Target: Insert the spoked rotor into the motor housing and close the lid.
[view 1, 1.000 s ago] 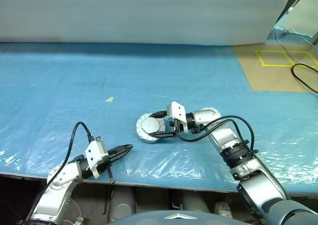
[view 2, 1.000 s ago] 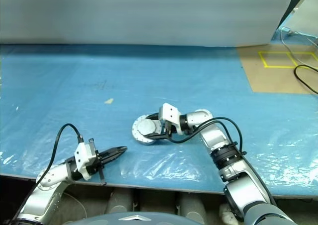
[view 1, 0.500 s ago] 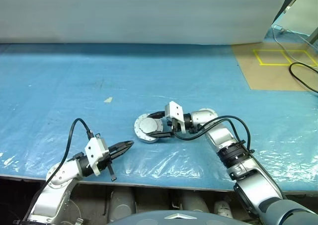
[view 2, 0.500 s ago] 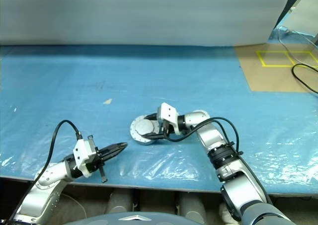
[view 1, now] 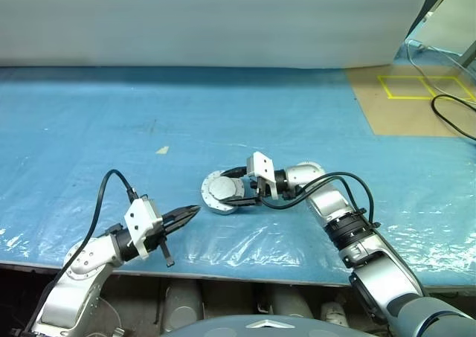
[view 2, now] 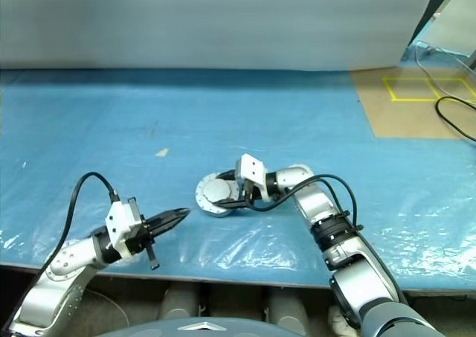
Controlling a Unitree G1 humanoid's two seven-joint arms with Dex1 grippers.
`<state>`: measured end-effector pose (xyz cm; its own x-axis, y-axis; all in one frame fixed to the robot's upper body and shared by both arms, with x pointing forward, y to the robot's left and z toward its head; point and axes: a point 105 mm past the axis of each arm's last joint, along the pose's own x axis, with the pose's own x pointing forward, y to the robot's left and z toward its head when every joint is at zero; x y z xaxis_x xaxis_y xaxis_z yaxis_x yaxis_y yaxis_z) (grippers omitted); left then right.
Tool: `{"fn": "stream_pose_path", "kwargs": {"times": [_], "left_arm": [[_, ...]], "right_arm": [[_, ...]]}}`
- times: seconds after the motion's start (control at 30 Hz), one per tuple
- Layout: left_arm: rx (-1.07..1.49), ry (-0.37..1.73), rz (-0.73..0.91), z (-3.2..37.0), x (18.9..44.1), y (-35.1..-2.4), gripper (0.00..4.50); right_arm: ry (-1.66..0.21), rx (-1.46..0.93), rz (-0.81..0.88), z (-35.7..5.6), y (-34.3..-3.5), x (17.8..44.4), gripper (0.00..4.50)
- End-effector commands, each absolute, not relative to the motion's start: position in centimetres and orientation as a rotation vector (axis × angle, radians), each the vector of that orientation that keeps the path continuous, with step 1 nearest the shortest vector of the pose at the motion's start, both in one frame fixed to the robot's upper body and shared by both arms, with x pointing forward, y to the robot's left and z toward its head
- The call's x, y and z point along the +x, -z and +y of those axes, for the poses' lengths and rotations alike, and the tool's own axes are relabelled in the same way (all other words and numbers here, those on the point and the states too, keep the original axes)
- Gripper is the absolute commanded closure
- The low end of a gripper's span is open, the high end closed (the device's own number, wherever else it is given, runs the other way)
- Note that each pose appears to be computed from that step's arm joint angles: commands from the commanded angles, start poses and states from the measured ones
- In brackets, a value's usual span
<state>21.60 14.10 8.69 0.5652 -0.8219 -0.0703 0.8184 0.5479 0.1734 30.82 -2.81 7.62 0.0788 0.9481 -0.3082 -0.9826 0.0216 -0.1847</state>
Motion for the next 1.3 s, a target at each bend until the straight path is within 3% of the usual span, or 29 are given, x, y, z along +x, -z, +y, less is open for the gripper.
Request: {"fn": "stream_pose_path", "kwargs": {"times": [0.03, 0.37, 0.67, 1.3], "left_arm": [[0.217, 0.97, -0.055, 14.1, 21.3, -9.1, 4.5], [0.228, 0.941, -0.049, 15.1, 21.6, -8.4, 4.5], [0.262, 0.884, -0.09, 16.2, 24.1, -9.4, 4.5], [0.205, 1.018, -0.066, 13.0, 26.6, -10.1, 4.5]], "right_arm": [[-1.48, -0.377, 0.206, -3.9, -5.9, 30.7, 1.57], [-1.481, -0.404, 0.242, -4.3, -4.6, 30.3, 1.57], [-1.472, -0.421, 0.265, -4.6, -3.9, 30.4, 1.57], [-1.444, -0.407, 0.257, -4.9, -4.2, 30.7, 1.57]]}}
